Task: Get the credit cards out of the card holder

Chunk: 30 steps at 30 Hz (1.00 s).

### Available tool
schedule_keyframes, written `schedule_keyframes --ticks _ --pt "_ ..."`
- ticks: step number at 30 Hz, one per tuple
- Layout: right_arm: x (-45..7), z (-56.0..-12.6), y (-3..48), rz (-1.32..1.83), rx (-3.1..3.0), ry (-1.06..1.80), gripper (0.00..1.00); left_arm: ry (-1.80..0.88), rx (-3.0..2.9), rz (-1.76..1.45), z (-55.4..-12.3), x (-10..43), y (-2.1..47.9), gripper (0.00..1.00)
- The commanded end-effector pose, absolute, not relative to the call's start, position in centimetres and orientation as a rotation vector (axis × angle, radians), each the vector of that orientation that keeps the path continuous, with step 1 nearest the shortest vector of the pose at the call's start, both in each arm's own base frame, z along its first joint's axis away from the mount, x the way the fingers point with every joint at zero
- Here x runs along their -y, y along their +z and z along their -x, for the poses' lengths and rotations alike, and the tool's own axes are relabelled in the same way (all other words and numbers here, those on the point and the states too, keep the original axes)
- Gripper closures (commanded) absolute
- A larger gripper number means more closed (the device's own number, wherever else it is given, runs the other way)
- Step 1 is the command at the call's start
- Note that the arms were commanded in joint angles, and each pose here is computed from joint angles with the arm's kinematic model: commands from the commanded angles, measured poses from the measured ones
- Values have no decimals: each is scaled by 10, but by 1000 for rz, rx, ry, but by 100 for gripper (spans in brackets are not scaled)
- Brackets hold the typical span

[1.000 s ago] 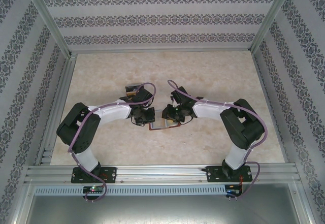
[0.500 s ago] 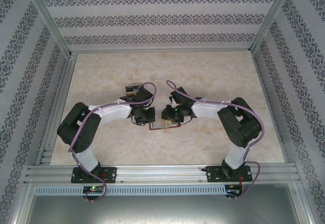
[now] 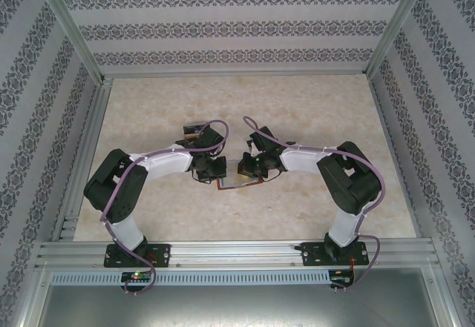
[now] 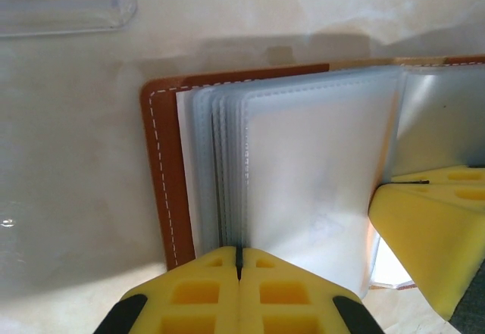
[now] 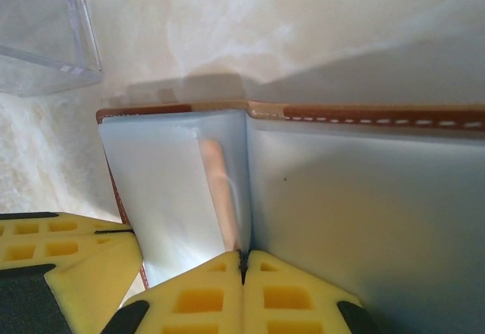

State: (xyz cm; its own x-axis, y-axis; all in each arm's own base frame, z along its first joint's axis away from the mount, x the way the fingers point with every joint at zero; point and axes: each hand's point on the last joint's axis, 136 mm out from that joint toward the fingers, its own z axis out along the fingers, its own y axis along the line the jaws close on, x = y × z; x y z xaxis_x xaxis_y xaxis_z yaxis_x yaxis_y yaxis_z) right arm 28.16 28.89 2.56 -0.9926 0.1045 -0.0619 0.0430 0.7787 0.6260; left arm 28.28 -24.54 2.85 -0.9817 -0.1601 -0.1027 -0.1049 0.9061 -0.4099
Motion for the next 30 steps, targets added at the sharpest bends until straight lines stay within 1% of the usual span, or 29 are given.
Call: schedule_keyframes --ticks 1,2,3,4,7,9,14,20,24,26,30 --pt "-297 -275 29 -85 -2868 1080 97 -467 -3051 198 -261 229 -1 95" --pt "-295 -276 30 -88 -2867 1072 93 -465 -3050 195 -262 229 -1 95" --pt "-294 -276 30 -89 -2868 1066 85 -463 -3052 195 -261 229 -1 95" --pt "-293 -276 32 -89 -2866 1064 81 -464 -3049 195 -262 229 -1 95" --pt "-291 -277 41 -75 -2848 1048 75 -464 -3046 188 -263 229 1 95" --pt "-286 -278 50 -62 -2835 1004 74 -463 -3039 182 -264 230 4 94" --pt "-263 -280 65 -18 -2820 807 67 -459 -3016 164 -268 229 13 93" --pt "-237 -278 54 29 -2878 579 67 -475 -2991 145 -273 232 25 91" --pt "-231 -275 41 57 -2914 511 67 -491 -2973 144 -275 233 33 88" --pt "-230 -273 36 64 -2927 488 69 -511 -2958 144 -276 235 39 85" --pt "-234 -269 26 78 -2946 482 74 -589 -2931 154 -279 243 47 72"
